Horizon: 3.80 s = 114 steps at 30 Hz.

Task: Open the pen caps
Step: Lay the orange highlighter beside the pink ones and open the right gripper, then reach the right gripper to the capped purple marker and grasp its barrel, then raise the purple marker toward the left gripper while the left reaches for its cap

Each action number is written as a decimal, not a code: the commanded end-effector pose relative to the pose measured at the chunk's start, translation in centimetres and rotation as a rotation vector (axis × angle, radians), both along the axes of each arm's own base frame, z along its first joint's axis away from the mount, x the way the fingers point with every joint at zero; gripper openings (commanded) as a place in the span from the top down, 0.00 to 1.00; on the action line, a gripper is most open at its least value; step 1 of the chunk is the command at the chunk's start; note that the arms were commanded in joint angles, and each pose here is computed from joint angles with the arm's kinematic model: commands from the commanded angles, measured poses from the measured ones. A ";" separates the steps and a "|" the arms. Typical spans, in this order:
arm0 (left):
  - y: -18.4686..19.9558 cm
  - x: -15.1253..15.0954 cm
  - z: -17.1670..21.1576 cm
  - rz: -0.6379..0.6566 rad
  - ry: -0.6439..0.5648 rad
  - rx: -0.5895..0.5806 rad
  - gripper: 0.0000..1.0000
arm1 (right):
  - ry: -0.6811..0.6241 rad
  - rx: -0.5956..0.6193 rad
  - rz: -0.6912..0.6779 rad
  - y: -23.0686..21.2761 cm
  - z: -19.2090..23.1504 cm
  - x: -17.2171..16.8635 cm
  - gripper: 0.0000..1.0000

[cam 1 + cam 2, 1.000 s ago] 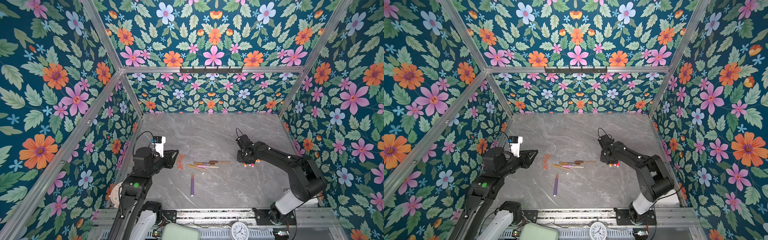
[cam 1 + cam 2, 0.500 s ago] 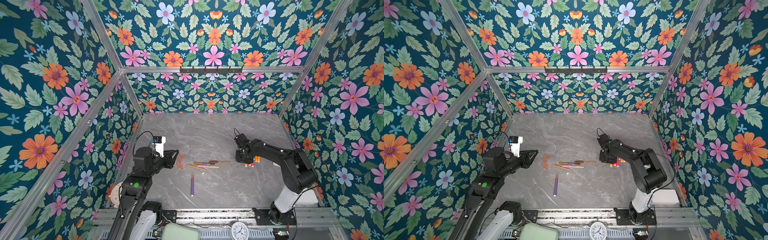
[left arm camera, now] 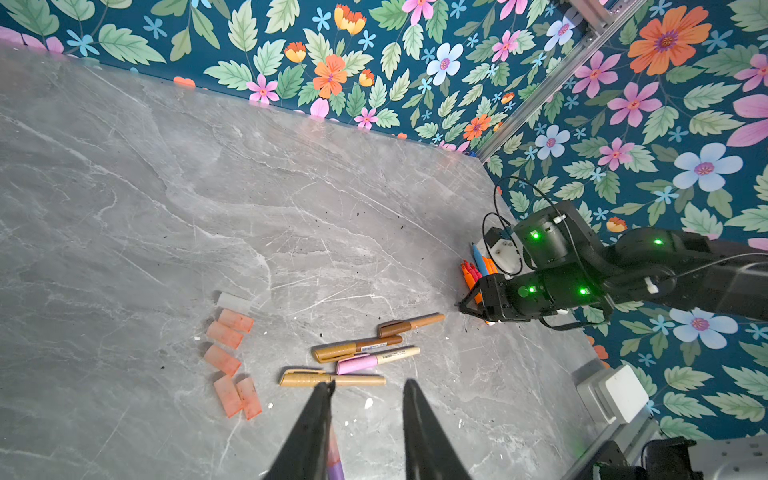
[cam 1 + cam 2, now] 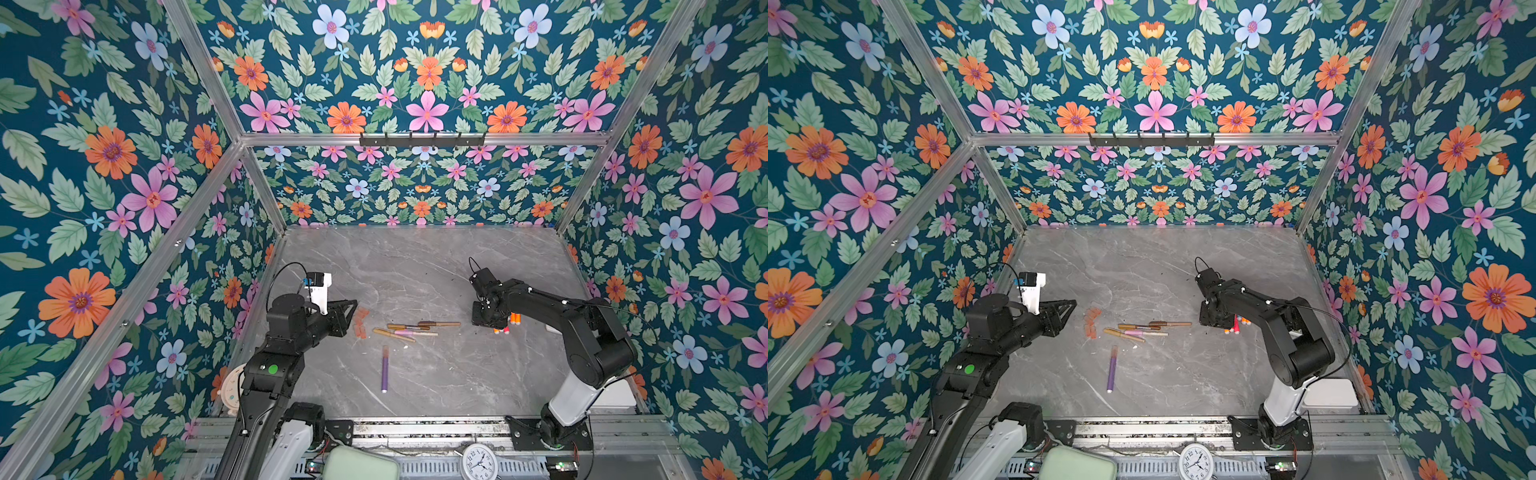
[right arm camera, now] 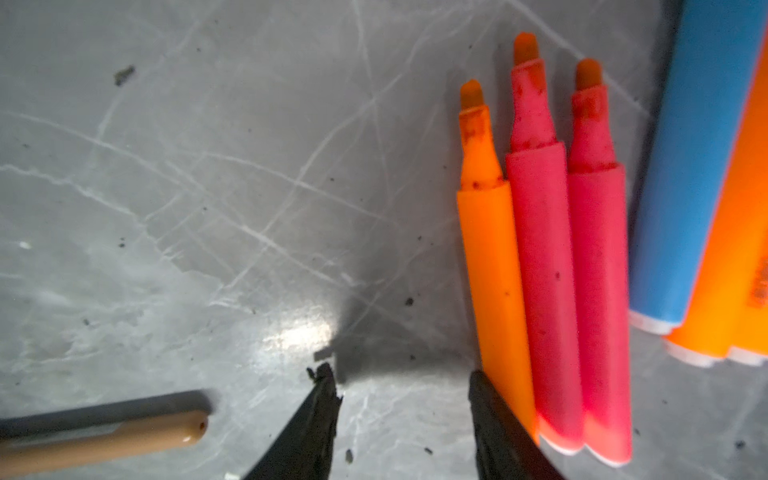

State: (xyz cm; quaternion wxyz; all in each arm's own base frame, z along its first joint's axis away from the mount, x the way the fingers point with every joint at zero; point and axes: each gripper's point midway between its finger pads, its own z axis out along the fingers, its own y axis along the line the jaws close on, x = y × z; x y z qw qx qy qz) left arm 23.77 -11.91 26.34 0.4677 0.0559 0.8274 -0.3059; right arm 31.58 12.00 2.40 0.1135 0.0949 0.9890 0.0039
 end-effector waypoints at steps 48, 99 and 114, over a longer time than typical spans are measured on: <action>2.0 -2.6 5.0 0.082 -0.227 -0.002 0.68 | 0.043 -0.049 0.441 29.6 -1.8 -18.8 0.68; -15.9 10.3 -1.5 -0.170 0.310 -0.659 0.51 | -0.195 0.558 0.705 16.6 17.4 -9.6 1.00; -17.8 6.4 -2.8 -0.289 0.363 -0.654 0.52 | -0.233 0.598 0.590 16.0 17.3 -9.6 1.00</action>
